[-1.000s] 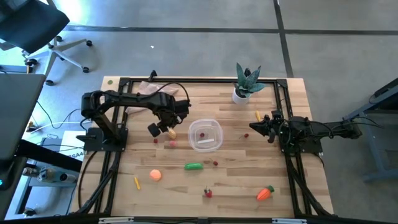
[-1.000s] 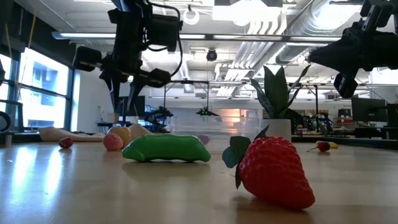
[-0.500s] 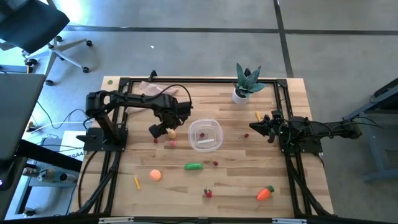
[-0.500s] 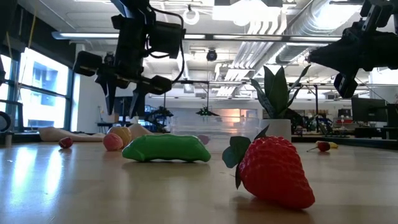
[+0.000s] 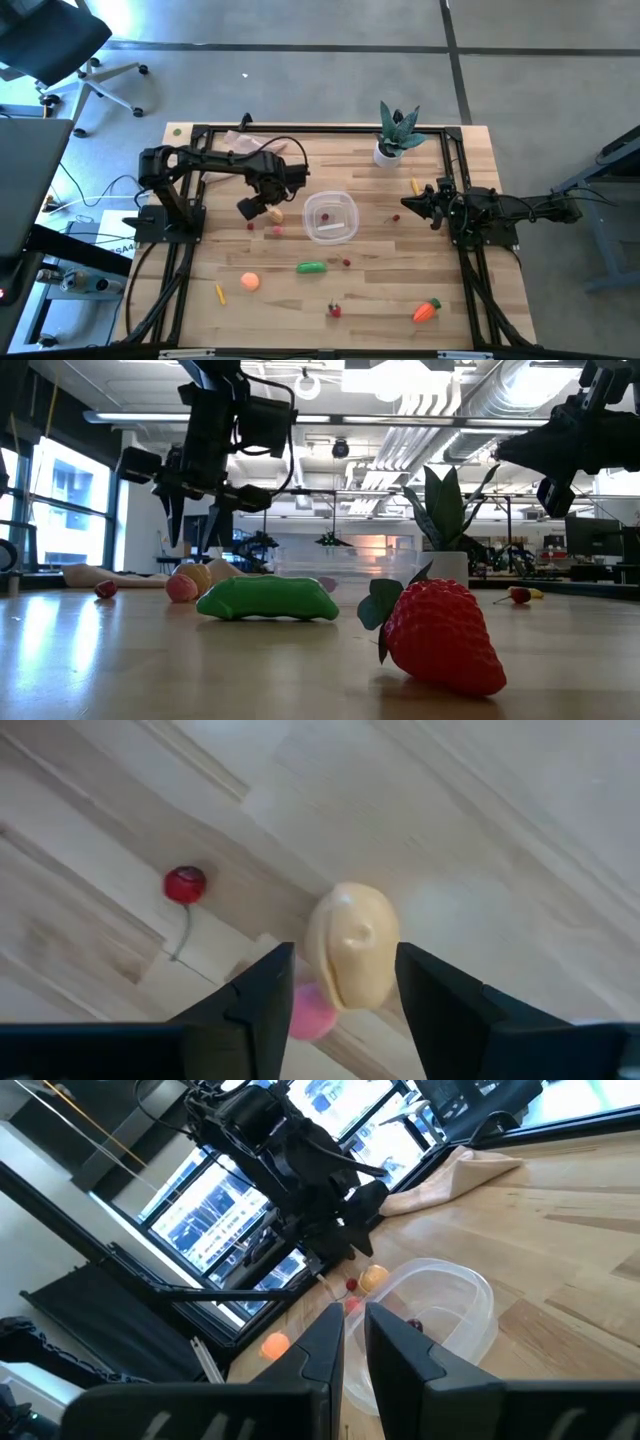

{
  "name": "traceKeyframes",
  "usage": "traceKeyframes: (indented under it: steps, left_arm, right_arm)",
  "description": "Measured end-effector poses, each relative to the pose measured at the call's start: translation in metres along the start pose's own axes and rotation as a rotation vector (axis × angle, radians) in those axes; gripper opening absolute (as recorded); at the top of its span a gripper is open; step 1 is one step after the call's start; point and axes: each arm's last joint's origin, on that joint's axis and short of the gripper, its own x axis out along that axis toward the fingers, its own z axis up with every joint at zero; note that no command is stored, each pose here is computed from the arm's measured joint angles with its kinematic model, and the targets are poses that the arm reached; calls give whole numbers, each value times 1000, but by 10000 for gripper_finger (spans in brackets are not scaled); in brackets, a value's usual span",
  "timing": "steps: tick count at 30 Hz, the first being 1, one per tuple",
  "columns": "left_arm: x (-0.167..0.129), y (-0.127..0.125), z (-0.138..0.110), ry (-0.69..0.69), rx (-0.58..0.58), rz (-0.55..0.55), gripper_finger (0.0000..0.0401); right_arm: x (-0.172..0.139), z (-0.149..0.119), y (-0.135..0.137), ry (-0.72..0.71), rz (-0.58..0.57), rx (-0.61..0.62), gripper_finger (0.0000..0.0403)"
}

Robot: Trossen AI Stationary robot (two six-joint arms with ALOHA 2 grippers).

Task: Pick and placing Produce into tupperware
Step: Put the potato into the transparent bin

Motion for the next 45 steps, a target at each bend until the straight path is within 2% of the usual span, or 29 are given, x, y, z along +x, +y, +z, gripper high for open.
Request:
traceKeyframes:
  steps: [15, 19, 25, 35, 45]
  left_arm:
    - [11, -5, -5, 18, -9, 4, 266]
    - [28, -2, -4, 65, -8, 3, 276]
    - [43, 0, -4, 133, -23, -7, 278]
    - [46, 1, -2, 100, -25, -18, 274]
    - [46, 1, -2, 99, -30, -13, 209]
  right_arm:
    - [0, 0, 0, 0, 0, 0, 36]
    - [0, 0, 0, 0, -1, 0, 36]
    - [0, 0, 0, 0, 0, 0, 36]
    - [0, 0, 0, 0, 0, 0, 36]
    - [0, 0, 0, 0, 0, 0, 36]
